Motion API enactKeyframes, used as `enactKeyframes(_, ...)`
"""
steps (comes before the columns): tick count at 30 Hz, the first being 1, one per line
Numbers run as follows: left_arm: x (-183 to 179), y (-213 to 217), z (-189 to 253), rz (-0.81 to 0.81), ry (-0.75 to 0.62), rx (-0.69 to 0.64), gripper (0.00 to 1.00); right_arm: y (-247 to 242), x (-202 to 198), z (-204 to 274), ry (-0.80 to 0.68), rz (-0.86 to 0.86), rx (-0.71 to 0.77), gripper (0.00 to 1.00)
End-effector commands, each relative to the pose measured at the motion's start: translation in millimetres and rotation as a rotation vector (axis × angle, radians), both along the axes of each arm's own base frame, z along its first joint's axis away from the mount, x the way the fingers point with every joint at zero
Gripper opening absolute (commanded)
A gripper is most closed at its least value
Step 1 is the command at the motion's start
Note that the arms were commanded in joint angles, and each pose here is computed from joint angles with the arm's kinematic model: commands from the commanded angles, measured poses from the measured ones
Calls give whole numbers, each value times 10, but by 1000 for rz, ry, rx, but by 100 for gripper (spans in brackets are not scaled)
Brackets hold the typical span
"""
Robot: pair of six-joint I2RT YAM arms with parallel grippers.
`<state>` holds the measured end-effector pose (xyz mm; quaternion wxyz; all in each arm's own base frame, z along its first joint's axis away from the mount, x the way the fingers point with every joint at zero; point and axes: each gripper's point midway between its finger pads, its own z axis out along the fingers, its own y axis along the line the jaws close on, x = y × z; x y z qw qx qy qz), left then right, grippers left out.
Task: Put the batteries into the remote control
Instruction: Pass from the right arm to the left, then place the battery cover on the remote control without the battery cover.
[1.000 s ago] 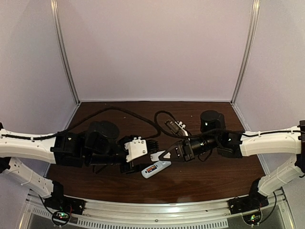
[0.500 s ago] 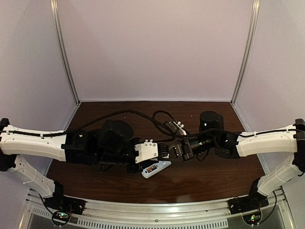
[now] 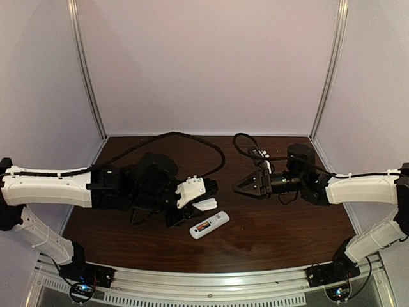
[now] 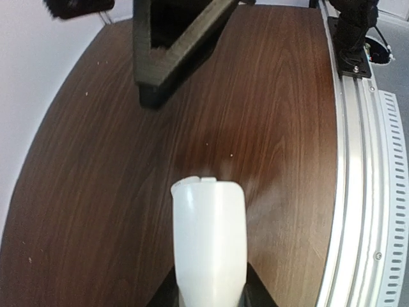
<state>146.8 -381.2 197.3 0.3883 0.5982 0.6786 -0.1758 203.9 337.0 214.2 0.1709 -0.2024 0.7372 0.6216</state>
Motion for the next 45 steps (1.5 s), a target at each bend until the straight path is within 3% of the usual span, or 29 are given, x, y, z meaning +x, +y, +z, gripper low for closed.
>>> enactKeyframes(1,6,132,-363,109,279,37,12,-272,273,-255,4,-159,-92,41)
enactKeyframes(9,69,216,-1040,234,522,265,10,-452,390,-635,27,-243,-210,38)
enactKeyframes(17,158,136,-1332,293,599,354,10,-608,506,-712,58,-284,-177,36)
enactKeyframes(25,334,165,-1440,387,582,427,10,-639,507,-750,59,-282,-173,36)
enactKeyframes(45,501,133,-1550,433,528,479,12,-647,486,-790,61,-262,-167,34)
